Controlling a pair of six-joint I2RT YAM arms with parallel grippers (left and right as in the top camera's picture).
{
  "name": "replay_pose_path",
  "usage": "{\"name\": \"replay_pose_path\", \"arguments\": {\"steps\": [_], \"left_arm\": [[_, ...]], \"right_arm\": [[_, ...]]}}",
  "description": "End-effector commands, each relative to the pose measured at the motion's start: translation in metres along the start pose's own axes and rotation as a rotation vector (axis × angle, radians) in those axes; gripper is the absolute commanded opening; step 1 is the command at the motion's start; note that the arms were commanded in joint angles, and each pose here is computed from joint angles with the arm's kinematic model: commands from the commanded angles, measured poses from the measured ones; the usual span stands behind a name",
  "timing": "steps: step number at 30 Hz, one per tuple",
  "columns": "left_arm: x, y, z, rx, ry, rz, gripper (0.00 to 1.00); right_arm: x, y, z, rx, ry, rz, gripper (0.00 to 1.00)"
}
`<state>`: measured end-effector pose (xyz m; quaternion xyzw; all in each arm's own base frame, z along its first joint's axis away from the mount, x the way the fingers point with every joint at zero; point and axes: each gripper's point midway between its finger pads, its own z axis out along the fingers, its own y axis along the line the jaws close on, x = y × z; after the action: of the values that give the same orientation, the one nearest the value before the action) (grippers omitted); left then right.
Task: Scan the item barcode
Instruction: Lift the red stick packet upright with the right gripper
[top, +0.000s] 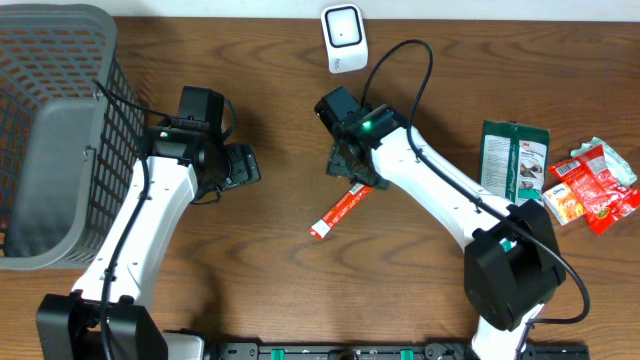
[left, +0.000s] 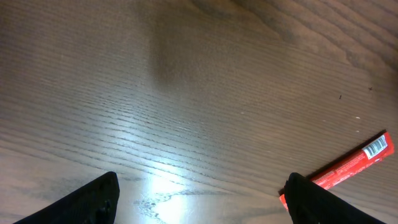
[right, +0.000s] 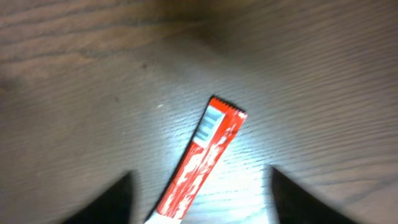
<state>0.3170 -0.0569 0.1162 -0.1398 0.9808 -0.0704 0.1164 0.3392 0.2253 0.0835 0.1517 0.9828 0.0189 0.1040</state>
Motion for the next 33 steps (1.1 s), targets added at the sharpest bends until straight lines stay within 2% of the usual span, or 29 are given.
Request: {"name": "replay_pose_path", "arguments": {"steps": [1,2,5,7,13,19,23,25,33], "left_arm": [[0.000,0.001,-0.002,-0.004,-0.007,0.004,0.86],[0.000,0.001,-0.002,-0.004,-0.007,0.004,0.86],[0.000,0.001,-0.002,-0.004,-0.007,0.004,0.86],[0.000,0.001,-0.002,-0.004,-0.007,0.004,0.86],[0.000,0.001,-0.002,-0.004,-0.007,0.004,0.86],[0.000,0.001,-0.002,-0.004,-0.007,0.004,0.86],[-0.001,0.001,-0.002,-0.003,-0.008,0.004,0.86],[0.000,0.001,-0.002,-0.003,-0.007,0.004,0.86],[0.000,0.001,-0.002,-0.004,-0.007,0.004,0.86]], "right_arm": [[0.012,0.008,0.003,-0.009,0.026,-0.011,0.44],[0.013,0.009,0.003,-0.010,0.026,-0.013,0.37],[0.017,0.012,0.003,-0.011,0.029,-0.006,0.37],[0.022,0.013,0.004,-0.008,0.035,0.019,0.29],[0.038,0.008,0.012,0.023,0.056,0.043,0.25],[0.057,-0.001,0.032,0.051,0.073,0.137,0.31],[0.070,-0.002,0.047,0.048,0.070,0.208,0.42],[0.072,0.000,0.051,0.037,0.066,0.207,0.45],[0.078,0.007,0.052,0.019,0.054,0.184,0.42]]}}
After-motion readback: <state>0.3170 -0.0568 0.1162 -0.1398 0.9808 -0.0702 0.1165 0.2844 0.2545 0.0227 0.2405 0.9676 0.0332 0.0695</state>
